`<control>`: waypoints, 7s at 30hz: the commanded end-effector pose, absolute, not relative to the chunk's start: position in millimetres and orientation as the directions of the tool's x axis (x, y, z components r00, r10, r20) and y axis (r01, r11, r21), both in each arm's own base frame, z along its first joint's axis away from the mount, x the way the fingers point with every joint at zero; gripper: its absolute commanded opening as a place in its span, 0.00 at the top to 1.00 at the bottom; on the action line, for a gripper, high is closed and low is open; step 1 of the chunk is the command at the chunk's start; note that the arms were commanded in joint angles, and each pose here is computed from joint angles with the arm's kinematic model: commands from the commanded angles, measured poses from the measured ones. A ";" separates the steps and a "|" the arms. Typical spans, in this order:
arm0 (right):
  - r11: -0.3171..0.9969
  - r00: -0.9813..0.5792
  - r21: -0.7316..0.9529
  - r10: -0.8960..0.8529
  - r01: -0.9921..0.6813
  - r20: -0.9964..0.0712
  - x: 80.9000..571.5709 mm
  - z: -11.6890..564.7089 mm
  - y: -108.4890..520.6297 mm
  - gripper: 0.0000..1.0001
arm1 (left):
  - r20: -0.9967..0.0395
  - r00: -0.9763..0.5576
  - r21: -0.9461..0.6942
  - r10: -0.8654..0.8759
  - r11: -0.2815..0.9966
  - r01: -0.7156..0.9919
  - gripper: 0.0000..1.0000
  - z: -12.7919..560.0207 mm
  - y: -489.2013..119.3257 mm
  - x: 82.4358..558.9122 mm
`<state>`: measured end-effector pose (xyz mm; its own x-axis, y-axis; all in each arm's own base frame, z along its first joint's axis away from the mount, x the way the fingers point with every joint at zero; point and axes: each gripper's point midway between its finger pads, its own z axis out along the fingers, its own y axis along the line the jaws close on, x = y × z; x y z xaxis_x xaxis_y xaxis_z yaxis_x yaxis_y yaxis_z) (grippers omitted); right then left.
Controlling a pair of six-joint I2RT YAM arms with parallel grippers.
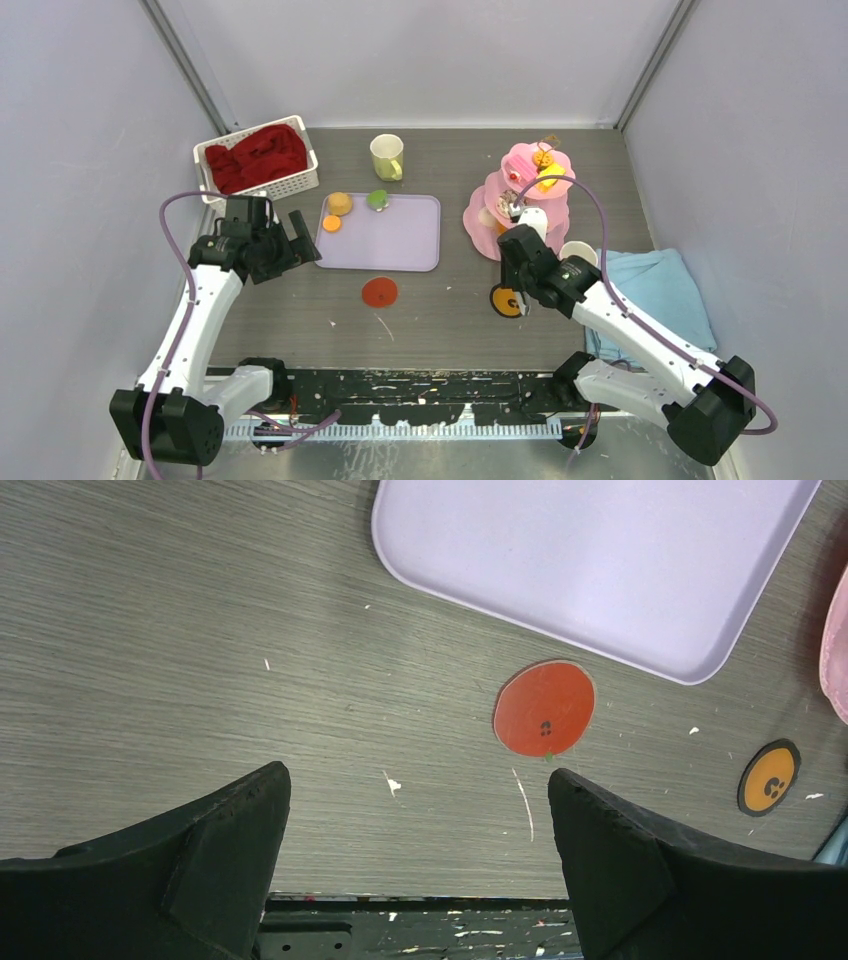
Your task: Serve the afternoon tea
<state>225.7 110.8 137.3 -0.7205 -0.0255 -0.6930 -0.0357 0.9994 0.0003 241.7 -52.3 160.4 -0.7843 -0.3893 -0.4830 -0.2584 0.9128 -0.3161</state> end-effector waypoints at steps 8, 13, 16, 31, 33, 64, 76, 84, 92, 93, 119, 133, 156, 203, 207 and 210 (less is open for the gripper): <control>0.998 -0.696 0.057 0.019 -0.031 -0.717 239.0 148.5 114.7 0.58 | -0.519 -0.762 -0.340 -0.388 0.911 -0.233 0.00 172.7 -53.5 247.1; 0.997 -0.690 0.060 0.014 -0.043 -0.724 238.8 152.8 115.2 0.50 | -0.514 -0.764 -0.344 -0.390 0.910 -0.233 0.00 171.8 -54.6 248.4; 0.997 -0.684 0.059 0.014 -0.042 -0.729 239.1 155.0 114.4 0.49 | -0.511 -0.765 -0.345 -0.392 0.909 -0.235 0.00 171.1 -54.8 248.4; 0.979 -0.654 0.131 -0.003 -0.156 -0.757 233.9 180.9 130.8 0.72 | -0.517 -0.761 -0.341 -0.393 0.910 -0.238 0.00 172.3 -53.3 247.4; 0.959 -0.657 0.172 -0.019 -0.225 -0.753 230.7 181.7 144.5 0.73 | -0.517 -0.761 -0.339 -0.393 0.910 -0.240 0.00 171.9 -52.9 247.4; 0.796 -0.519 0.088 -0.301 -0.598 -0.800 249.5 179.7 346.5 0.59 | -0.519 -0.764 -0.301 -0.383 0.919 -0.256 0.00 165.9 -46.4 248.9; 0.805 -0.472 0.028 -0.319 -0.593 -0.822 286.2 173.3 387.6 0.51 | -0.491 -0.758 -0.302 -0.430 0.900 -0.315 0.00 159.0 -41.4 250.6; 0.837 -0.458 -0.011 -0.310 -0.547 -0.833 314.8 167.4 411.7 0.47 | -0.500 -0.748 -0.304 -0.436 0.898 -0.319 0.00 164.0 -38.1 251.4; 0.861 -0.433 -0.049 -0.303 -0.506 -0.849 341.3 165.3 430.9 0.44 | -0.510 -0.745 -0.297 -0.430 0.901 -0.317 0.00 170.5 -35.0 249.4; 0.861 -0.432 -0.048 -0.302 -0.507 -0.850 343.3 164.3 433.5 0.44 | -0.514 -0.742 -0.296 -0.430 0.901 -0.317 0.00 171.6 -34.1 249.1; 0.899 -0.593 0.124 -0.169 -0.420 -0.787 290.0 113.0 368.9 0.39 | -0.506 -0.748 -0.330 -0.430 0.897 -0.293 0.00 168.3 -40.3 244.0; 0.912 -0.636 0.112 -0.183 -0.394 -0.750 305.4 69.6 378.5 0.55 | -0.521 -0.742 -0.319 -0.422 0.903 -0.289 0.00 172.9 -37.4 235.6; 0.820 -0.515 0.064 -0.294 -0.569 -0.805 247.7 105.7 337.1 0.99 | -0.516 -0.742 -0.326 -0.427 0.899 -0.291 0.00 169.7 -38.6 234.0; 0.580 -0.335 0.021 -0.441 -0.815 -0.833 152.0 30.2 344.7 0.22 | -0.551 -0.686 -0.381 -0.475 0.875 -0.299 0.01 191.0 -40.9 230.8; 0.568 -0.325 0.017 -0.446 -0.823 -0.834 150.1 31.5 349.8 0.34 | -0.563 -0.682 -0.365 -0.467 0.881 -0.302 0.01 193.0 -37.4 229.8; 0.562 -0.314 0.012 -0.445 -0.827 -0.839 148.3 39.7 348.7 0.52 | -0.560 -0.684 -0.364 -0.467 0.881 -0.303 0.01 190.2 -37.5 230.8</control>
